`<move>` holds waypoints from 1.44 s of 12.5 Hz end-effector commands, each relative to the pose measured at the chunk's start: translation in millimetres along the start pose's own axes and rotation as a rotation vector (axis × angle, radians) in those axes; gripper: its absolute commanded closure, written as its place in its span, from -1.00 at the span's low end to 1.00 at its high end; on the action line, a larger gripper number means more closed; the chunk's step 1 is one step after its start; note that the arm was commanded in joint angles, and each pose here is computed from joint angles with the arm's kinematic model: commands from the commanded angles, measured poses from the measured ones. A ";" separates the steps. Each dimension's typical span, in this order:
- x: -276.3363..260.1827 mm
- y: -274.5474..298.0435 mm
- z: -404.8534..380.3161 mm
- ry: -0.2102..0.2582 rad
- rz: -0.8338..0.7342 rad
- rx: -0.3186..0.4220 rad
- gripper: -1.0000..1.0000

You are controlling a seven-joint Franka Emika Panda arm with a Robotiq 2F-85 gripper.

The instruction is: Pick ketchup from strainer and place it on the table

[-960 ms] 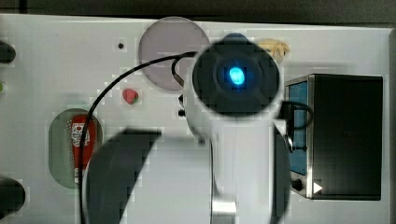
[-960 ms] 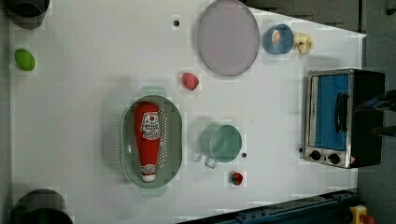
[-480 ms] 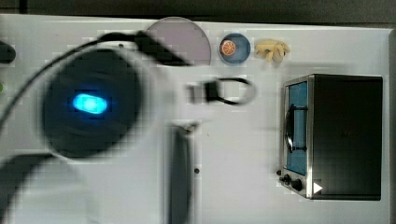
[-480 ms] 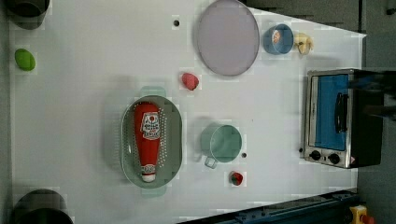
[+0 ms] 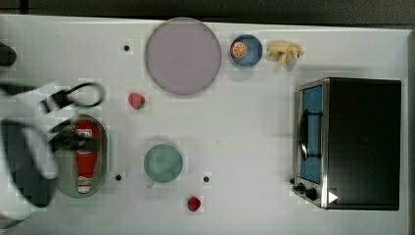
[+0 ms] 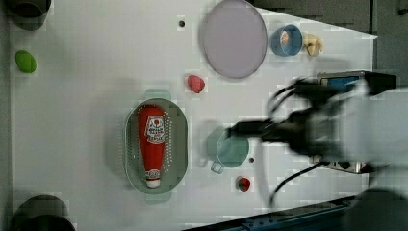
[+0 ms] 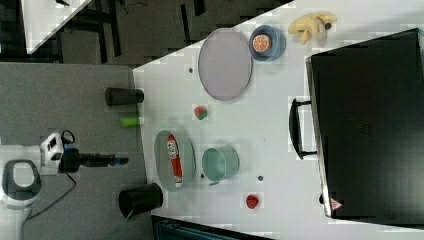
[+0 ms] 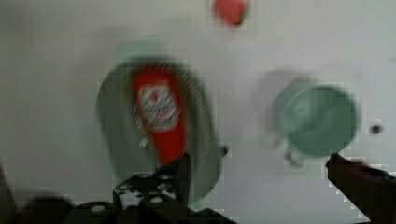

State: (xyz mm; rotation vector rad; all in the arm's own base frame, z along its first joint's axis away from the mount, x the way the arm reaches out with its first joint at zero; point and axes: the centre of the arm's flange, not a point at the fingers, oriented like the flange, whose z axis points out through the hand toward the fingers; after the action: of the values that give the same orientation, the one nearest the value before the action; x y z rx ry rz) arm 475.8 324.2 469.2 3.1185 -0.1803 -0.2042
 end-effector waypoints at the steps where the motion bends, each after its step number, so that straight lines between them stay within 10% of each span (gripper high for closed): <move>1: -19.4 -31.8 23.0 0.018 -0.023 0.025 -1.00; 8: -25.7 -66.9 163.0 0.094 -0.094 0.035 -1.00; 18: -10.4 -79.3 295.6 0.073 -0.090 0.094 -1.00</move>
State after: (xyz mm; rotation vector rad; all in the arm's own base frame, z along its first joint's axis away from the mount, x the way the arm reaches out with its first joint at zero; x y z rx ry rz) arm 432.6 381.6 154.4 3.1620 0.0578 -0.1657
